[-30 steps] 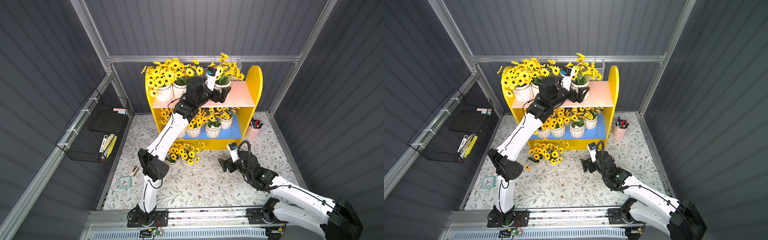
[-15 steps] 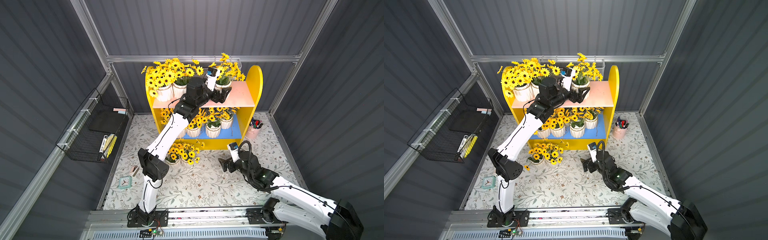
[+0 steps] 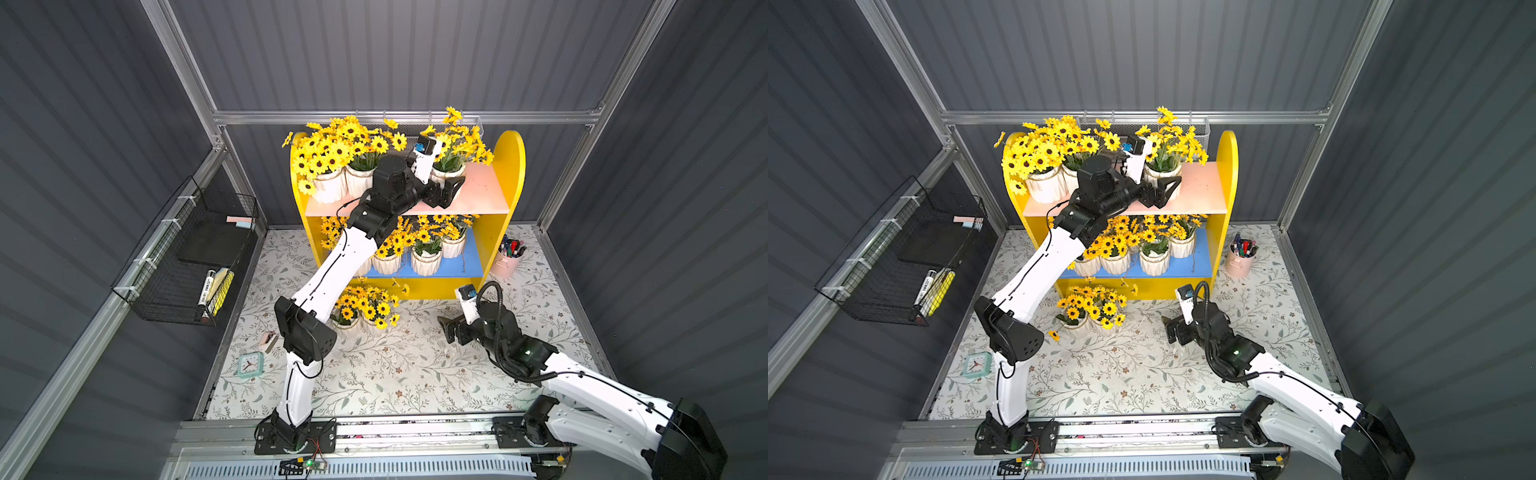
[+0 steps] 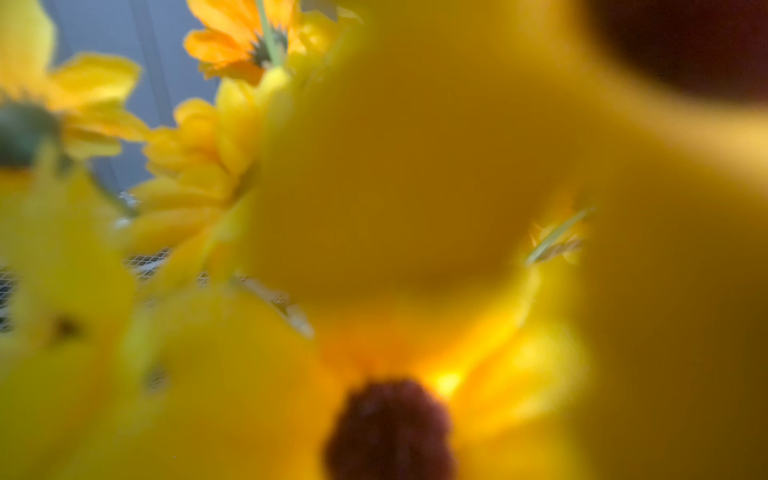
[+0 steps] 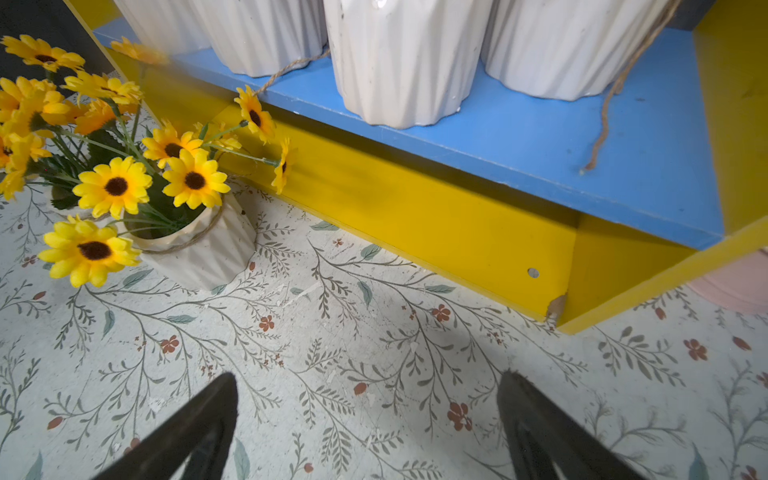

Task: Take the sunflower pots off the shelves
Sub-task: Pick up the sunflower pot from the shelf.

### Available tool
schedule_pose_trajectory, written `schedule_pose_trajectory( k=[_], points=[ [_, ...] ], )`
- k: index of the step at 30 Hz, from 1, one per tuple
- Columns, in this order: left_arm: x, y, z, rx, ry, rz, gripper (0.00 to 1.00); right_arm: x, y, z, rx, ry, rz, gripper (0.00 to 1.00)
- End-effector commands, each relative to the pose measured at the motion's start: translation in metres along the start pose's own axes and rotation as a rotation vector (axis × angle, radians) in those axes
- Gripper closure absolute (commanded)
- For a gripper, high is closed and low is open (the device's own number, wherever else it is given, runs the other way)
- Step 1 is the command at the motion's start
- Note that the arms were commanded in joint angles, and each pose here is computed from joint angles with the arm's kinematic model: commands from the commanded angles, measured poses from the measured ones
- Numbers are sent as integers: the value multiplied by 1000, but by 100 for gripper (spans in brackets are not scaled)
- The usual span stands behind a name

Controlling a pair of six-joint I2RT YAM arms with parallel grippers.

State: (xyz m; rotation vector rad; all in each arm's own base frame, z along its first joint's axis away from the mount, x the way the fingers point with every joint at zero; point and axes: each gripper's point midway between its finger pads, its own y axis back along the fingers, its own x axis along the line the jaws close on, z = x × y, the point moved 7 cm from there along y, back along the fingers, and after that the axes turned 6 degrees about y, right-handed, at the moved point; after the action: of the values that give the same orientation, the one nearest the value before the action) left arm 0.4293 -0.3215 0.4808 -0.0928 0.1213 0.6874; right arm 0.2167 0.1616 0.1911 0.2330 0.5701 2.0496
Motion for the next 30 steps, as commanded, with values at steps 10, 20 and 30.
schedule_pose_trajectory(
  k=[10, 20, 30],
  points=[
    [-37, 47, 63, -139, -69, -83, 100, -5, 9, 19, -46, -26, -27, 1],
    [-52, 77, 72, -146, -96, -107, 100, -9, 11, 25, -57, -40, -37, 1],
    [-75, 123, 59, -83, -115, -155, 100, -13, 17, 32, -61, -59, -56, 1]
  ],
)
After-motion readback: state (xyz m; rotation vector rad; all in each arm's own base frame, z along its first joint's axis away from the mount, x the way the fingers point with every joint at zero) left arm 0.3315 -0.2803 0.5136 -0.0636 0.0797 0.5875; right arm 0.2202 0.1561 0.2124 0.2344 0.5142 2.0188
